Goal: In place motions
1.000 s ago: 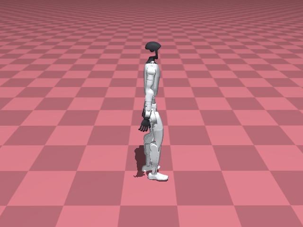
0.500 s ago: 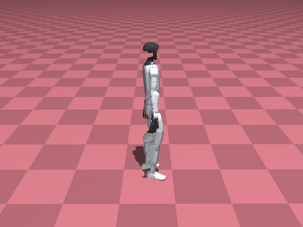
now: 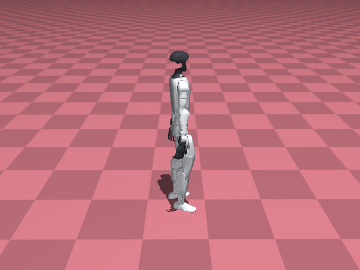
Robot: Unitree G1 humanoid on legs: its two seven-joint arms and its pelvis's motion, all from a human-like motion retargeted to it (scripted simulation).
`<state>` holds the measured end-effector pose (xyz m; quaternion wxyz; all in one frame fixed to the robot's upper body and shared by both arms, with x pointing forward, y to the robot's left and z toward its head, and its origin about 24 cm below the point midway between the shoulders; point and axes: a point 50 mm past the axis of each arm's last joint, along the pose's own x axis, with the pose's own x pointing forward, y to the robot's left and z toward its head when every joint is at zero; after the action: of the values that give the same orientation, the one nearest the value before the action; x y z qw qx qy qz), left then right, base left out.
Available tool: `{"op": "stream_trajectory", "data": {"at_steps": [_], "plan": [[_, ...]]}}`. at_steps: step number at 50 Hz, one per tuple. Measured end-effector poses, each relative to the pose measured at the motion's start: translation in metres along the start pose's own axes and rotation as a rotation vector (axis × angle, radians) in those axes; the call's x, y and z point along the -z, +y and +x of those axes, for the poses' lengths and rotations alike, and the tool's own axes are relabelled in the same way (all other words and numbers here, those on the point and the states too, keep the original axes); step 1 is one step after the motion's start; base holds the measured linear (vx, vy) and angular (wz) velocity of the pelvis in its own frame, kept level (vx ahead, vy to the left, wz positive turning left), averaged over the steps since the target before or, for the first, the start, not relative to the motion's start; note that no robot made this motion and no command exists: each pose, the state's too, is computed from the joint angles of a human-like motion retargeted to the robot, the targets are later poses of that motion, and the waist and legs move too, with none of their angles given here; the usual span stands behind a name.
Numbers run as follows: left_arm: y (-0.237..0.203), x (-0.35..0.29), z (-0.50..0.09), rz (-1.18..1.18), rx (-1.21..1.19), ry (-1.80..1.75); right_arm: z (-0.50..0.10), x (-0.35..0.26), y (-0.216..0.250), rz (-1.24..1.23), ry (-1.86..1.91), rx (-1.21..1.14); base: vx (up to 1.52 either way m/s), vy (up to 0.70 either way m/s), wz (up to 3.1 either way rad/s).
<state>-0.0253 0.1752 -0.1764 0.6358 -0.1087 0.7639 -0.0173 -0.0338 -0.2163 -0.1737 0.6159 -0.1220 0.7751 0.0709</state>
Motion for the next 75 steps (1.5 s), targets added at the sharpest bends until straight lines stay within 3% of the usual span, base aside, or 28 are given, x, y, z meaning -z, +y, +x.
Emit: {"op": "stream_trajectory", "data": {"at_steps": [30,50,65,75], "plan": [[-0.003,-0.016,-0.001,0.079,-0.005,-0.055,-0.001,-0.006,-0.006,0.022,-0.018,0.007,-0.02,-0.04,0.02],[0.008,0.015,-0.001,-0.034,-0.041,0.031,-0.002,-0.010,-0.012,0.003,-0.045,0.018,0.07,0.11,-0.72],[0.026,-0.050,-0.018,0.251,-0.113,-0.068,-0.005,-0.020,-0.023,-0.125,-0.068,0.092,-0.02,0.10,-0.94],[0.025,-0.046,-0.016,0.298,-0.138,-0.053,-0.007,-0.028,-0.030,-0.092,-0.092,0.096,-0.19,-0.21,-2.68]]}}
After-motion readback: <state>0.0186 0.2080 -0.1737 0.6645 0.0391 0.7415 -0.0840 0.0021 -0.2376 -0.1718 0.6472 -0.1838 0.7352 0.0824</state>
